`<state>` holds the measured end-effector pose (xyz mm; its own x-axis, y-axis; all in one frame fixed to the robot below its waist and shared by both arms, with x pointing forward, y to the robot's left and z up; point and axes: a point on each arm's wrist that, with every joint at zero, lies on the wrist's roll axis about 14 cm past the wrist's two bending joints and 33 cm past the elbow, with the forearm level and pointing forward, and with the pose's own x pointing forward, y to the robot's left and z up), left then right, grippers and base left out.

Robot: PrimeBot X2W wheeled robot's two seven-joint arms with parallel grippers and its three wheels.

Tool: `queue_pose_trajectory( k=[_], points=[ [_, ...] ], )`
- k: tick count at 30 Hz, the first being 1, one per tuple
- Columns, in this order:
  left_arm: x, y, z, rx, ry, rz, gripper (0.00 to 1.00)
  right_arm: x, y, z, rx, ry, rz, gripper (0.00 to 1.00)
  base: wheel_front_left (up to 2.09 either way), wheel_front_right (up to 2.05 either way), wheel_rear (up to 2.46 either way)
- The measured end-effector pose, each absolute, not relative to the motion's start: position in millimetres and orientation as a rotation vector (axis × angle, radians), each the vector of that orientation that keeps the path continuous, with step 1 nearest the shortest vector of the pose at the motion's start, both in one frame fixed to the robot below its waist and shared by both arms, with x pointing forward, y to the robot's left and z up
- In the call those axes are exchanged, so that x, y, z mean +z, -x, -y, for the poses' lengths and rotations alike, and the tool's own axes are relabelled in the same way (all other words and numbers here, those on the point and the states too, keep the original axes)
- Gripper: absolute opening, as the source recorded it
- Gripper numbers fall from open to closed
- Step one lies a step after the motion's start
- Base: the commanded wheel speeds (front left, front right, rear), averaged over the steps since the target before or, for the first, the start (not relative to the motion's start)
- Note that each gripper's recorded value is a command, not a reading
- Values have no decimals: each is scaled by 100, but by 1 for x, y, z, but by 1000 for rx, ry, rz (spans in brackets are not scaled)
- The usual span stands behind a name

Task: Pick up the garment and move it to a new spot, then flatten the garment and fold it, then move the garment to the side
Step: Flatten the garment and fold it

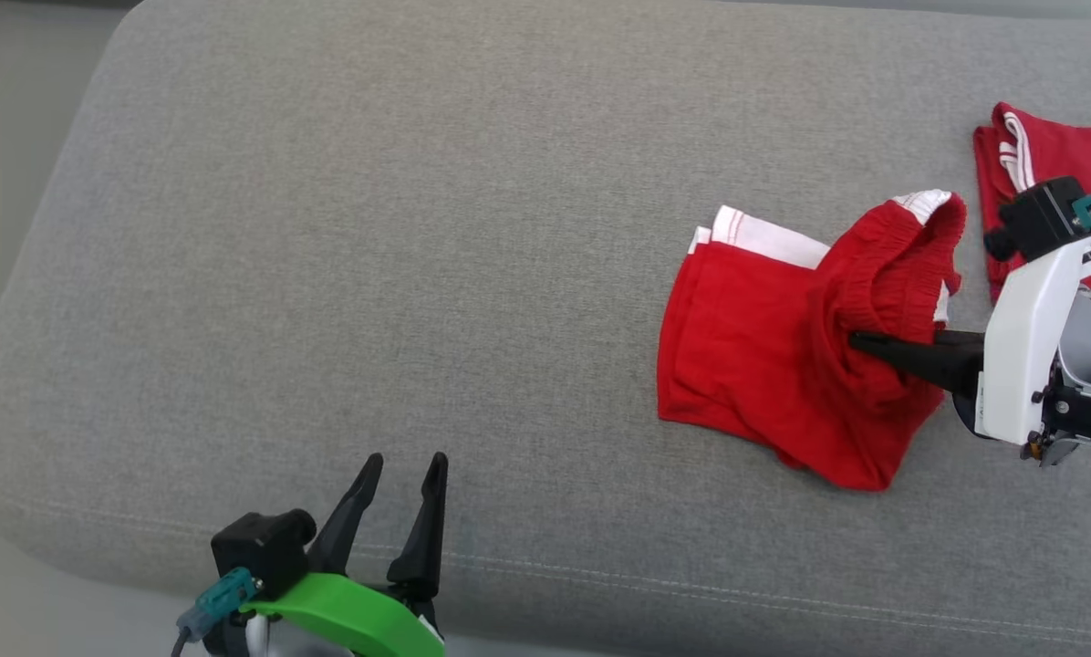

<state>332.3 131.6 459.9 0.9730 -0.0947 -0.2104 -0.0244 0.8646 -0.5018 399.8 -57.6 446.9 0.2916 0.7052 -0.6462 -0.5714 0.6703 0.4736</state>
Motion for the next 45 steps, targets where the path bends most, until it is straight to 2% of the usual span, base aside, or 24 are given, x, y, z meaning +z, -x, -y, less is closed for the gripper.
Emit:
queue_pose_trajectory(
  k=[4, 5, 6, 7, 8, 9, 13, 19, 26, 33, 40, 45],
  points=[
    [463, -331, -137, -6, 548, -209, 100, 442, -399, 41, 891, -131, -1004, 0, 0, 0, 0],
    [462, -330, -141, 7, 546, -208, 100, 441, -400, 37, 895, -127, -1012, 10, 0, 0, 0],
    [461, -329, -145, 24, 548, -206, 100, 440, -400, 33, 904, -120, -1021, 33, 0, 0, 0],
    [459, -327, -148, 41, 552, -205, 100, 440, -400, 28, 916, -112, -1028, 43, 0, 0, 0],
    [458, -326, -152, 56, 555, -207, 100, 441, -402, 23, 925, -106, -1025, 94, 0, 0, 0],
    [457, -324, -154, 68, 556, -209, 100, 443, -406, 18, 930, -105, -1018, 100, 0, 0, 0],
    [452, -318, -169, 125, 547, -203, 100, 450, -414, -4, 984, -78, -979, 100, 0, 0, 0],
    [448, -315, -182, 174, 536, -194, 100, 456, -401, -34, 1073, -102, -968, 100, 0, 0, 0],
    [448, -319, -185, 166, 529, -178, 100, 513, -417, -52, 1074, -230, -713, 100, 0, 0, 0],
    [454, -329, -177, 103, 504, -165, 100, 553, -446, -13, 901, -262, -413, 100, 0, 0, 0],
    [460, -343, -155, -9, 475, -169, 100, 525, -433, 49, 667, -303, -370, 100, 0, 0, 0],
    [464, -354, -135, -92, 471, -176, 100, 499, -410, 81, 529, -379, -389, 100, 0, 0, 0]
  ],
)
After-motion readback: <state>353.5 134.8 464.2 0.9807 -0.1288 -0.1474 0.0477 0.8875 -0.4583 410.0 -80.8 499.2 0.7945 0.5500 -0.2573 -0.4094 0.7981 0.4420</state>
